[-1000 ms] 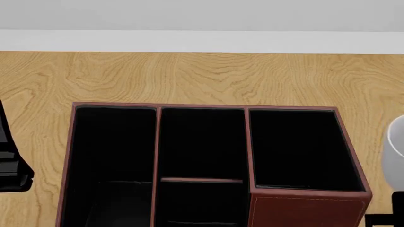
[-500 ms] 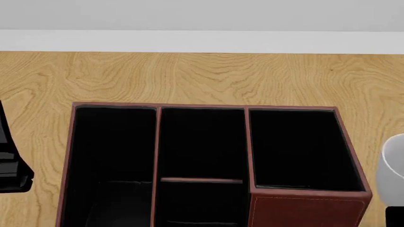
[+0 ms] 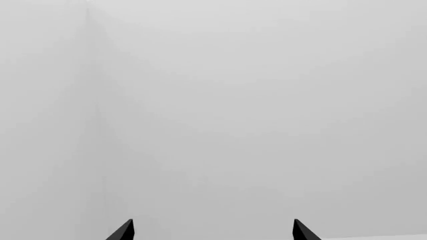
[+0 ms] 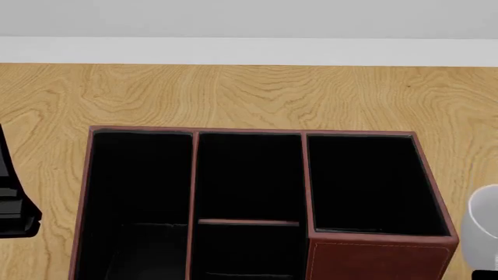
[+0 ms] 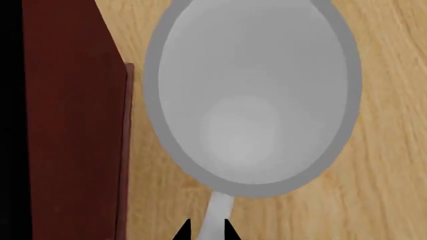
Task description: Pick up the white mug and place it to the right of the caddy.
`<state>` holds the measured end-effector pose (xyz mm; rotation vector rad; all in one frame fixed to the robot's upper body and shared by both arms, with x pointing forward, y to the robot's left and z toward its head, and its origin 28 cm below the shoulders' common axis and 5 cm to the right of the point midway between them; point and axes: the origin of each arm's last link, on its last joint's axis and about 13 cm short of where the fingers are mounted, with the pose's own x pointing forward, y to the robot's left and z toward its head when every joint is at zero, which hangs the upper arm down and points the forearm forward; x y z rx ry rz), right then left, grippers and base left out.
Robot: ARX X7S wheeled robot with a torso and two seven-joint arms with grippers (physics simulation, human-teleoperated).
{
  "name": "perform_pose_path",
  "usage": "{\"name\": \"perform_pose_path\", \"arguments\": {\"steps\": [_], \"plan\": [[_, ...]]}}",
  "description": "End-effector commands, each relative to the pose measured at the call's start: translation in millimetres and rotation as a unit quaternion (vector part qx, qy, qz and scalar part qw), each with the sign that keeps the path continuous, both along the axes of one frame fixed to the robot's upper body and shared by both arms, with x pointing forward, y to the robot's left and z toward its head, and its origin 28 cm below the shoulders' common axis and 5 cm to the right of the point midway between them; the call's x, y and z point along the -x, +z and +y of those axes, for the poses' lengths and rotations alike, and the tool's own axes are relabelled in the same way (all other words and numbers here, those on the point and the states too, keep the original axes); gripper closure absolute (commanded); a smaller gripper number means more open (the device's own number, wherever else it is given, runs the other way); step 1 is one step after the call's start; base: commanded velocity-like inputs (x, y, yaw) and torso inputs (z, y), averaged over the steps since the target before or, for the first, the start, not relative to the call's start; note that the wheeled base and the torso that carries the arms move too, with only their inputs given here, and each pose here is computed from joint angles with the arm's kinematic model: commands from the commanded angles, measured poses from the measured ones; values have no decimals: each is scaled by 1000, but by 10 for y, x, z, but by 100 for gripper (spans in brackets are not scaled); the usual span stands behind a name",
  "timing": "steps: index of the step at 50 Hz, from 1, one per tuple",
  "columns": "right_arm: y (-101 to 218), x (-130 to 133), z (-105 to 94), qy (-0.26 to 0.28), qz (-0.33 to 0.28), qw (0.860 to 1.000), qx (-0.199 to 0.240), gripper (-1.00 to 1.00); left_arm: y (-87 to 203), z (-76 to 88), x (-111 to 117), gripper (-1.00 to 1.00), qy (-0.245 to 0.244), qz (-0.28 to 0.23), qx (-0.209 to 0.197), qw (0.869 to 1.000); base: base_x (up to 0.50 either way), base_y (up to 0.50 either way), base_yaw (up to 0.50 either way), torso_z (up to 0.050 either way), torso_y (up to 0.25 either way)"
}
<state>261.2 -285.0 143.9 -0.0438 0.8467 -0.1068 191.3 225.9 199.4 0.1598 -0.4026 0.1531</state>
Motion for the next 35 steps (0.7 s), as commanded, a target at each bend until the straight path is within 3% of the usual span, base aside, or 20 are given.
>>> {"name": "perform_pose_path", "arguments": {"steps": [1,35], "plan": [[-63,-16,-42,-1,0,1000,4,100,0,-1,2,-100,0,0,0,1000,0,0,0,0,0],[-410,-65,-56,-2,28,1000,-7,100,9,-9,13,-100,1,-1,-2,1000,0,0,0,0,1]]}}
